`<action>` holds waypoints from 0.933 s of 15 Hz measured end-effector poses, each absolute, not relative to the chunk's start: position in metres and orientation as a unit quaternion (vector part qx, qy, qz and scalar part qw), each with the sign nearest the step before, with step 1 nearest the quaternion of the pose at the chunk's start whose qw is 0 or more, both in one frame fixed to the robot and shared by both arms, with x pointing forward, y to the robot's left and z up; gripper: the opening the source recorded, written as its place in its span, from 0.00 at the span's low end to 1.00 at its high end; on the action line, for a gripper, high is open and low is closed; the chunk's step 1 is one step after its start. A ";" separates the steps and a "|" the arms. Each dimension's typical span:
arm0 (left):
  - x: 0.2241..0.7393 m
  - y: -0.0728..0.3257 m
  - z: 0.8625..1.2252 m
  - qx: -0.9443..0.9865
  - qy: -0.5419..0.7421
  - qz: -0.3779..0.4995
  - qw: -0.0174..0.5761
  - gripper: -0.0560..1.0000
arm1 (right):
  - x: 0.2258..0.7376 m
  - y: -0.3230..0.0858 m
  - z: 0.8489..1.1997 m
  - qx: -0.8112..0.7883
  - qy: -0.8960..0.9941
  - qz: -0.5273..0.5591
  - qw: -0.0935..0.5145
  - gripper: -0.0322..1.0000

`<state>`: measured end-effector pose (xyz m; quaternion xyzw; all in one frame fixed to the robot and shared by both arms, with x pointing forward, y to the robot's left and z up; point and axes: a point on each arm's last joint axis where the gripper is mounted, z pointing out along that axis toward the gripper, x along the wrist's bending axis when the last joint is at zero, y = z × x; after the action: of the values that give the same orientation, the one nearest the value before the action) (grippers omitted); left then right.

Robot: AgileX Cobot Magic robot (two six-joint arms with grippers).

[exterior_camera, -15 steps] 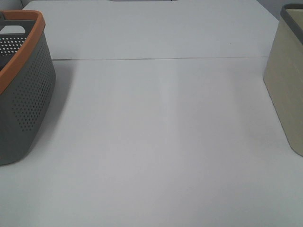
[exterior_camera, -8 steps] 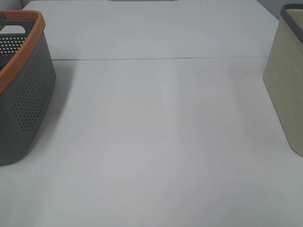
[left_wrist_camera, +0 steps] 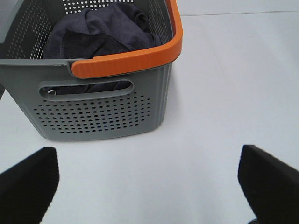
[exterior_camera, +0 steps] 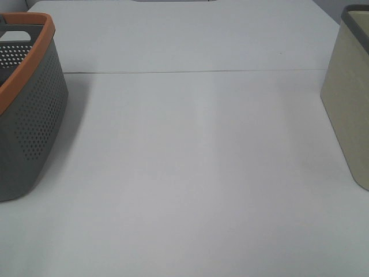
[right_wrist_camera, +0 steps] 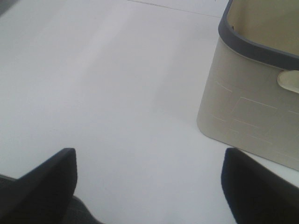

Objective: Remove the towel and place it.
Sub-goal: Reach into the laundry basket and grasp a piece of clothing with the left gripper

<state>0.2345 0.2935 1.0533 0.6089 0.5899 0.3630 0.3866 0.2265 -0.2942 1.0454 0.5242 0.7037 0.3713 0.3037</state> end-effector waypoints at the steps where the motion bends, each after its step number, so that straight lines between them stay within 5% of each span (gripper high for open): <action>1: 0.234 0.294 1.053 0.609 0.590 0.363 0.387 0.98 | 0.227 -0.294 1.045 0.524 0.704 0.371 0.304 0.76; 10: 0.234 0.294 1.054 0.613 0.584 0.368 0.383 0.98 | 0.227 -0.294 1.045 0.524 0.704 0.371 0.304 0.76; 14: 0.253 0.294 1.105 0.673 0.567 0.344 0.326 0.98 | 0.227 -0.294 1.045 0.524 0.704 0.371 0.304 0.76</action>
<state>0.2532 0.2941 1.1046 0.6732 0.5673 0.3443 0.3263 0.2265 -0.2942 1.0454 0.5242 0.7037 0.3713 0.3037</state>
